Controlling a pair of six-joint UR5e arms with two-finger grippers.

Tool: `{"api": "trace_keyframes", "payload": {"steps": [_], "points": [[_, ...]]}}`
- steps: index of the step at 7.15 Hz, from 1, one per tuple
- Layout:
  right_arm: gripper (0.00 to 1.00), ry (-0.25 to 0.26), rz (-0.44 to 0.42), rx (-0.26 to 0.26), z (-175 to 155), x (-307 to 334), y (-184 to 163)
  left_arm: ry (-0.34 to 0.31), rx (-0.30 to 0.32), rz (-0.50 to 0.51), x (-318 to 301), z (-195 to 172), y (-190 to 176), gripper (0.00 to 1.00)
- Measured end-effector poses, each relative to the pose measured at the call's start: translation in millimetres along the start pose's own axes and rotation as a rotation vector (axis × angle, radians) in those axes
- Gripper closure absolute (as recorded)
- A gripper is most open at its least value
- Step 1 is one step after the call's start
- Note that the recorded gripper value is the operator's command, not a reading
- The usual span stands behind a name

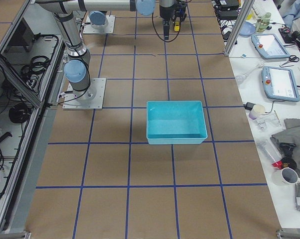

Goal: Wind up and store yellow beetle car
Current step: 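Press the held car to the table and drag it back with the left gripper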

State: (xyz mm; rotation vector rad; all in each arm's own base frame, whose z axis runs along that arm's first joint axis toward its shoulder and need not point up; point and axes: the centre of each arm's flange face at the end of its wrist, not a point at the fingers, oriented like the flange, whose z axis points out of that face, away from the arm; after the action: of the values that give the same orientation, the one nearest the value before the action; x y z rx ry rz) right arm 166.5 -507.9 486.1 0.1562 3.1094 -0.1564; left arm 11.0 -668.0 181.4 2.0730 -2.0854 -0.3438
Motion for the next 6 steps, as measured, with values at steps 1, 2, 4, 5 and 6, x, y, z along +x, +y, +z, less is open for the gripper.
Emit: {"api": "trace_keyframes", "payload": {"steps": [1, 2, 4, 5, 6], "points": [[0.0, -0.001, 0.0, 0.0, 0.3, 0.0, 0.0, 0.0, -0.002, 0.009, -2.1, -2.5, -7.0, 1.0], [0.0, -0.002, 0.0, 0.0, 0.4, -0.1, 0.0, -0.001, -0.003, 0.018, -3.4, -2.7, -11.4, 1.0], [0.0, -0.002, 0.0, 0.001, 0.4, -0.1, 0.0, -0.003, -0.005, 0.03, -5.0, -2.8, -19.6, 0.4], [0.0, -0.002, 0.0, 0.001, 0.4, -0.1, 0.0, -0.001, -0.003, 0.03, -5.2, -4.1, -19.9, 0.24], [0.0, -0.002, 0.0, 0.001, 0.5, -0.1, 0.0, 0.016, 0.002, 0.032, -3.8, -10.7, -16.2, 0.2]]}}
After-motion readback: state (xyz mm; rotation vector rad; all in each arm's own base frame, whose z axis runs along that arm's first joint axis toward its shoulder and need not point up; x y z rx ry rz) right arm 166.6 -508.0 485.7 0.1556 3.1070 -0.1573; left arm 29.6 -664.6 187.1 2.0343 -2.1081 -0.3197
